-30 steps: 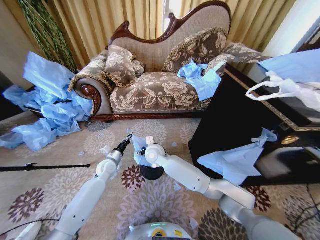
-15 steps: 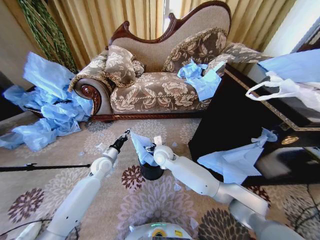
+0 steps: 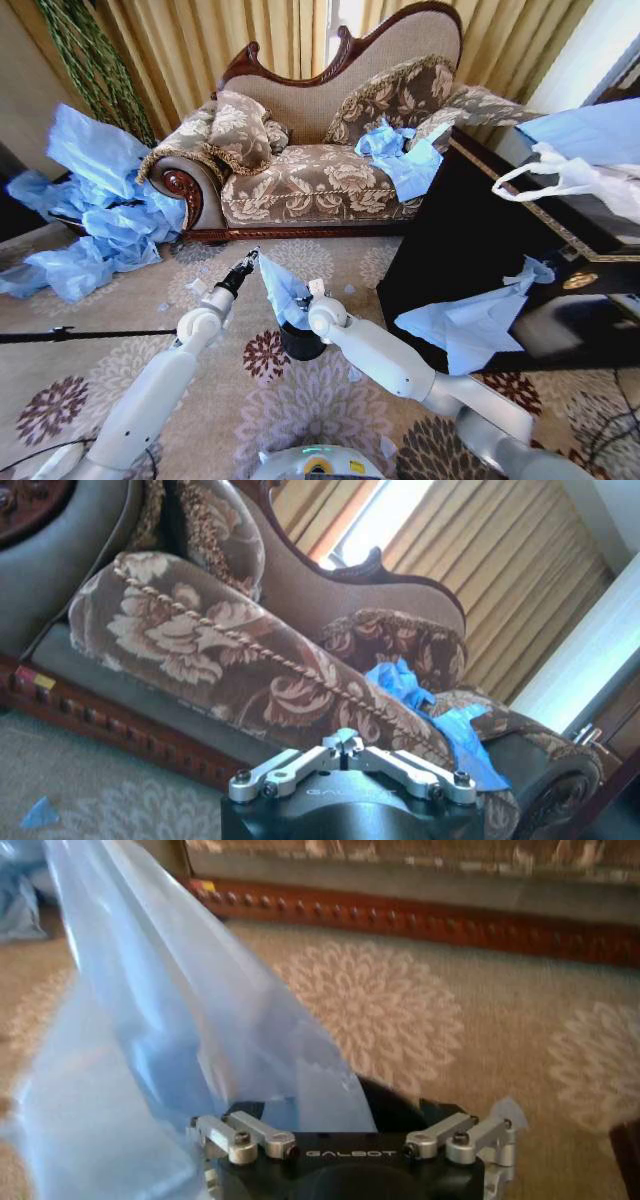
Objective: Place a garbage bag over the trash bin.
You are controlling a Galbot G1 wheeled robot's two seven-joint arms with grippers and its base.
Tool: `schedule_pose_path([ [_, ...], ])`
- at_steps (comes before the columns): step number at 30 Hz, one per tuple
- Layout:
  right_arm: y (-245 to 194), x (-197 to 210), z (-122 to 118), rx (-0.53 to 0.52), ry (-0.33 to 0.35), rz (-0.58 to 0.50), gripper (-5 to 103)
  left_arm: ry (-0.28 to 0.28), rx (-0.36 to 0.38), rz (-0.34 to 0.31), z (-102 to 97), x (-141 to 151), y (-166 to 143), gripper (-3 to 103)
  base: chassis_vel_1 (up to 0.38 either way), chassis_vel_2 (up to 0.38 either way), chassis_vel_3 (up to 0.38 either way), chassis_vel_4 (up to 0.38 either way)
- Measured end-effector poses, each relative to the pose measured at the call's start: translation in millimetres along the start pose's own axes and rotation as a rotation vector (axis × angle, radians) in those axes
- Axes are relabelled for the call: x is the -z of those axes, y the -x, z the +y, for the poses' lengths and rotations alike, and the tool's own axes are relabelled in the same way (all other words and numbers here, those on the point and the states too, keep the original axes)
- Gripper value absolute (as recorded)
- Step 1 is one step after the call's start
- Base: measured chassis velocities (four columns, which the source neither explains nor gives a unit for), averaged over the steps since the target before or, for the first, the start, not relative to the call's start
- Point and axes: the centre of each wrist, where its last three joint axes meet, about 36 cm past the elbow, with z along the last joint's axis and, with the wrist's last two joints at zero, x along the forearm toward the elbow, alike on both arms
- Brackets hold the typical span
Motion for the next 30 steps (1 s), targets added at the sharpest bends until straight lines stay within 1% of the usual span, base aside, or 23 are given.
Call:
schedule_pose_path([
  [2, -5, 3, -2, 0.01, -0.001, -0.007, 100, -0.001, 0.002, 0.004, 0.8, -2, 0, 0, 0.0, 0.0, 0.0, 0.0],
  [5, -20, 12, -5, 0.053, 0.002, -0.013, 100, -0.005, 0.012, 0.016, 3.9, -9, 1, 0, 0.0, 0.0, 0.0, 0.0],
  [8, -23, 14, -5, 0.07, 0.008, -0.016, 100, -0.006, 0.011, 0.018, 4.0, -11, 1, 0, 0.0, 0.0, 0.0, 0.0],
  [13, -14, 14, -3, 0.096, 0.017, -0.032, 100, -0.006, 0.006, 0.019, 2.9, -10, 3, 0, 0.0, 0.0, 0.0, 0.0],
  [18, 1, 14, -1, 0.089, 0.029, -0.029, 101, -0.004, 0.001, 0.018, 0.9, -9, 2, 0, 0.0, 0.0, 0.0, 0.0],
  [19, 2, 13, -1, 0.086, 0.029, -0.03, 97, -0.003, 0.0, 0.019, 0.9, -9, 2, 0, 0.0, 0.0, 0.0, 0.0],
  [21, 3, 12, -1, 0.083, 0.028, -0.034, 97, -0.003, 0.001, 0.019, 1.0, -9, 2, 0, 0.0, 0.0, 0.0, 0.0],
  [22, 3, 11, 0, 0.078, 0.023, -0.036, 92, -0.003, 0.0, 0.018, 0.8, -8, 2, 0, 0.0, 0.0, 0.0, 0.0],
  [23, 3, 11, 0, 0.078, 0.023, -0.036, 92, -0.003, 0.0, 0.018, 0.8, -8, 2, 0, 0.0, 0.0, 0.0, 0.0],
  [26, 0, 5, -1, 0.069, -0.004, -0.041, 76, -0.003, -0.003, 0.017, -0.2, -7, 2, 0, 0.0, 0.0, 0.0, 0.0],
  [28, -1, 3, -2, 0.067, -0.01, -0.044, 76, -0.004, -0.005, 0.017, -0.8, -7, 2, 0, 0.0, 0.0, 0.0, 0.0],
  [29, -1, 2, -2, 0.064, -0.012, -0.048, 65, -0.005, -0.005, 0.017, -1.1, -8, 2, 0, 0.0, 0.0, 0.0, 0.0],
  [30, -1, 2, -3, 0.063, -0.011, -0.051, 60, -0.005, -0.004, 0.017, -1.3, -8, 2, 0, 0.0, 0.0, 0.0, 0.0],
])
